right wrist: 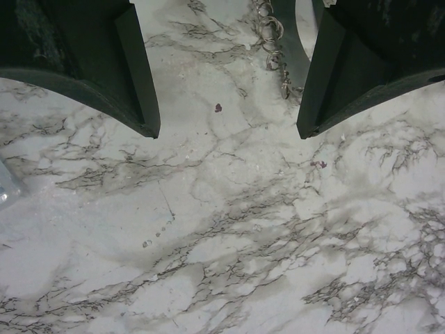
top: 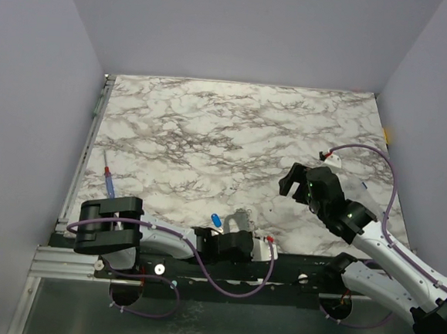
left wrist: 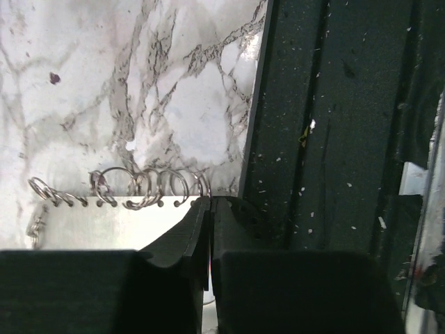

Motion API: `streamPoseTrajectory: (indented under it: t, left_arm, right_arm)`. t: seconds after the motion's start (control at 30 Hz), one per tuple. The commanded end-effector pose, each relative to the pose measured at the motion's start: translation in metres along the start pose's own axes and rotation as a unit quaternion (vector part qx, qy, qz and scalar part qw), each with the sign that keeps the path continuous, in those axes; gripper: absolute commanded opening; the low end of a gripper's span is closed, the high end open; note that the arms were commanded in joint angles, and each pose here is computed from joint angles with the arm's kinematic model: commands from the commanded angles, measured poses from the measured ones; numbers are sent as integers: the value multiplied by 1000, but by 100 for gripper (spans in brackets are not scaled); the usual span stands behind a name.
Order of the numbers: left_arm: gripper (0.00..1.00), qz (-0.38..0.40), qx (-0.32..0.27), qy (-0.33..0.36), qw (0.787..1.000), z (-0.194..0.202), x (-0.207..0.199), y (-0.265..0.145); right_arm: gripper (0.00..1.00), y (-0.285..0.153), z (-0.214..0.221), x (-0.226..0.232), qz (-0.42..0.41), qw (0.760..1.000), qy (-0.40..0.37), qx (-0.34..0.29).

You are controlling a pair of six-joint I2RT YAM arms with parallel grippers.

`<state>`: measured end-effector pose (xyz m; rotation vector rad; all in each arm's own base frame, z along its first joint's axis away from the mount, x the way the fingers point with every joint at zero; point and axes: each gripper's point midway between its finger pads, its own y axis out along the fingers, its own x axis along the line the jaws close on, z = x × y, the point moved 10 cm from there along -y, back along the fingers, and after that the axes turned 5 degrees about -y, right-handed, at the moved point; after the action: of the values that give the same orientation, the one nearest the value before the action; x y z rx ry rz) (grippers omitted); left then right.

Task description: Put the keys on the keyring

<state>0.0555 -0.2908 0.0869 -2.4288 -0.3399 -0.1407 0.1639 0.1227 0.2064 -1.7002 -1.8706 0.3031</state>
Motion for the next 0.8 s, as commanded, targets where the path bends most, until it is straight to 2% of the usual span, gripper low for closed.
streamPoseTrajectory:
  t: [0.0,0.4,0.63,0.77]
  left_arm:
    - [0,-7,-3,1,1000,0,-1,3]
    - [0,0,-47,4,999,-16,4,-14]
    - [0,-2,-78,-11,997,-27,13,-33]
    - [0,-6,-95,-13,995,-35,19,-46]
  right_arm:
    - [90,2,5,0,-8,1000,-6,3]
    - [90,-4,-6,4,-27,999,-9,-20]
    - [90,-15,-14,8,-77,996,-25,-38]
    - [90,-25,-22,14,-133,988,-54,-53]
